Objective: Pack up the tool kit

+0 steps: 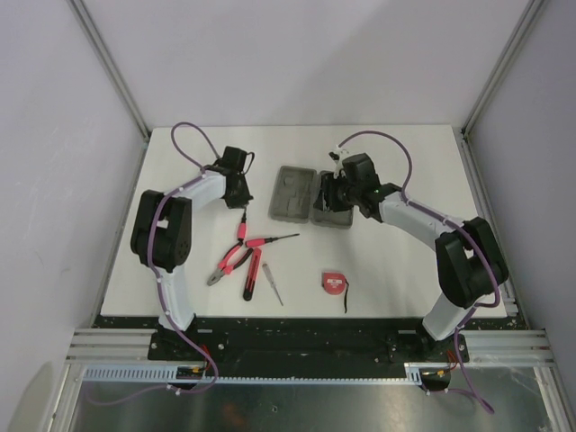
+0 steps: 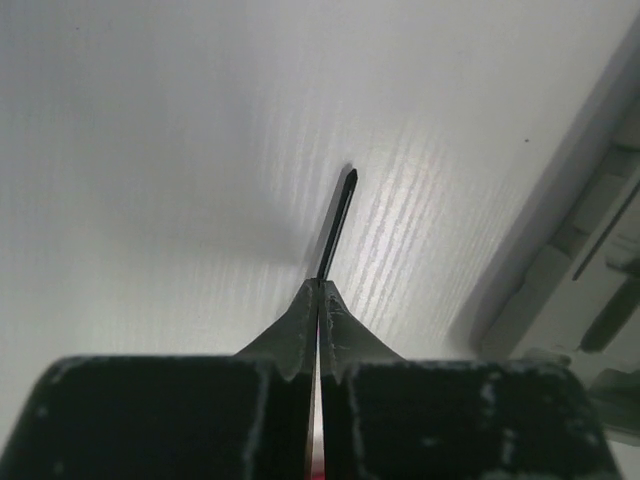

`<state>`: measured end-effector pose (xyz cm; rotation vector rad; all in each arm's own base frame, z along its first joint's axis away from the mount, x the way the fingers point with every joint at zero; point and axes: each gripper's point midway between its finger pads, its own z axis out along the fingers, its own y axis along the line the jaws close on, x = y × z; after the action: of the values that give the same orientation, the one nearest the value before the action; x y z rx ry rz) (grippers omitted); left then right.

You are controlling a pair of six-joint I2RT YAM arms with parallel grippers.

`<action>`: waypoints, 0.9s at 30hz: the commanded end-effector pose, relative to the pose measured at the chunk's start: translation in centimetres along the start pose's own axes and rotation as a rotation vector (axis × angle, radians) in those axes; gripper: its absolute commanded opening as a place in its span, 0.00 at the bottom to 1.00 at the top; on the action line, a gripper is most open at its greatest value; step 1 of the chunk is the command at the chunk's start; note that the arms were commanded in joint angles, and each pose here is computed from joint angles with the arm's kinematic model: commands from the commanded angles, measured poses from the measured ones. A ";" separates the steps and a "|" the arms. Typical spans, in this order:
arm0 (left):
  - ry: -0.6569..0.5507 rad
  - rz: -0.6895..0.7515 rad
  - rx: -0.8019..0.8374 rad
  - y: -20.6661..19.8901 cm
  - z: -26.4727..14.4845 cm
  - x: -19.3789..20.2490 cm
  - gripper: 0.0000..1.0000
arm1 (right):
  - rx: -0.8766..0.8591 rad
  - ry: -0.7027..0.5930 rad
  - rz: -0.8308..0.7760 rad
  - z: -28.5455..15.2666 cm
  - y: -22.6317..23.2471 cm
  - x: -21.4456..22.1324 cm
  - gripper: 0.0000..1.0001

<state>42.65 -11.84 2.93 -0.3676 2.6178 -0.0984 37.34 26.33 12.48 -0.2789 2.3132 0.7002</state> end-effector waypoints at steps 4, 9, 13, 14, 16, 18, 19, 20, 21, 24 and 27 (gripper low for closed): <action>-0.084 -0.018 0.129 -2.9 -4.4 -3.1 0.00 | -0.071 -0.035 -0.037 0.6 2.8 -0.9 0.54; -0.079 0.003 0.101 -1.6 -4.7 -2.0 0.40 | -0.054 -0.019 -0.045 1.3 3.8 -0.1 0.61; -0.064 0.107 0.085 -0.6 -5.7 0.2 0.71 | -0.031 0.008 -0.030 1.6 3.6 0.7 0.62; -0.058 0.128 0.070 -0.2 -5.8 0.9 0.74 | -0.024 0.014 -0.028 1.7 3.5 0.9 0.62; -0.042 0.151 0.038 0.7 -5.8 2.2 0.76 | -0.010 0.021 -0.025 1.6 3.2 1.1 0.61; -0.013 0.160 0.035 1.1 -5.6 3.4 0.75 | 0.004 0.026 -0.023 1.5 3.0 1.3 0.61; 0.003 0.163 0.038 1.2 -5.4 4.0 0.73 | 0.012 0.028 -0.020 1.5 2.8 1.3 0.61; 0.016 0.164 0.039 1.2 -5.2 4.4 0.71 | 0.021 0.029 -0.017 1.4 2.7 1.4 0.61; 0.028 0.166 0.040 1.2 -5.0 4.8 0.65 | 0.028 0.032 -0.014 1.4 2.5 1.4 0.60; 0.047 0.170 0.039 1.0 -4.5 5.3 0.52 | 0.041 0.036 -0.006 1.3 2.3 1.5 0.60; 0.052 0.173 0.027 0.9 -3.9 5.2 0.48 | 0.048 0.039 -0.001 1.1 2.2 1.6 0.59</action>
<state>35.35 -12.05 3.78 -0.1590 2.6972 -0.0931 34.98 28.74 10.09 -0.3131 2.3916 0.6582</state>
